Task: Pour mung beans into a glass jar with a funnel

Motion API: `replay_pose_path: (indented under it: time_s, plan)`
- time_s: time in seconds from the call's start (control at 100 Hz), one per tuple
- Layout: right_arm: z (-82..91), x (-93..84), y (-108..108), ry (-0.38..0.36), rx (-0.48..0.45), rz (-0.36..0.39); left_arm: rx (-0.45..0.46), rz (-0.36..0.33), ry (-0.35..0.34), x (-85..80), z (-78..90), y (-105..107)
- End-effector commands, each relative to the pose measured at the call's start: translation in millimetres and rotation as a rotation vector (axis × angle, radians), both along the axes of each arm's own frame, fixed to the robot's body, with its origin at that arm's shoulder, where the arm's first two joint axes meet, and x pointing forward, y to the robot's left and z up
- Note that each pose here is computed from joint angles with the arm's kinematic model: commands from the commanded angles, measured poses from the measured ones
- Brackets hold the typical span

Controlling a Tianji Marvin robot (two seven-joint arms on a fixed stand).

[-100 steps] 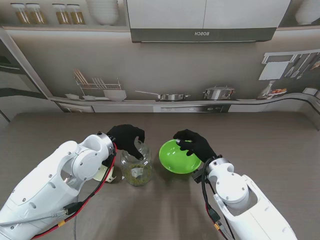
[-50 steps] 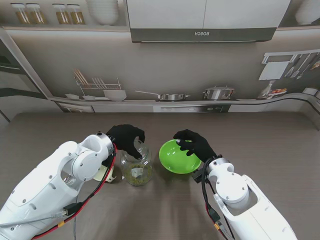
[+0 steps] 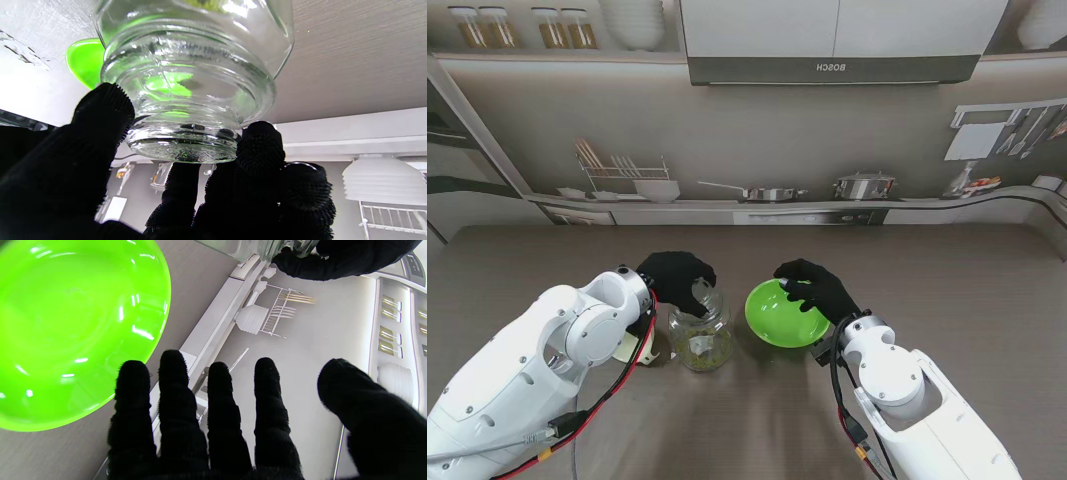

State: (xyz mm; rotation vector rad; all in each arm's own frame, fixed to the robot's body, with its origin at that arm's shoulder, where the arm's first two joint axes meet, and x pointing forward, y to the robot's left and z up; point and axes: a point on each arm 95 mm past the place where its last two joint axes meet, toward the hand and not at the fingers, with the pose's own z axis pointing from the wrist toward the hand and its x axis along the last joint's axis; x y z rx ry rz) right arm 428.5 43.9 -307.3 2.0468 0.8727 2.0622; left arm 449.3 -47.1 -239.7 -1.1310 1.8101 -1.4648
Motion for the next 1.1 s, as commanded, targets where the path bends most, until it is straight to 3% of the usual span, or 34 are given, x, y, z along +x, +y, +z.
replay_pose_path:
  time_s: [0.0, 0.76, 1.09]
  plan:
    - [-1.3, -1.6, 3.1, 0.01, 0.005, 0.012, 0.023, -0.01, 0.025, -2.5, -2.4, 1.8]
    - [-1.4, -1.4, 3.1, 0.015, 0.005, 0.015, 0.021, -0.023, -0.006, -10.3, 3.4, 7.9]
    - [-1.4, -1.2, 2.7, 0.012, 0.004, 0.013, -0.066, 0.005, -0.039, -15.2, 11.7, 14.4]
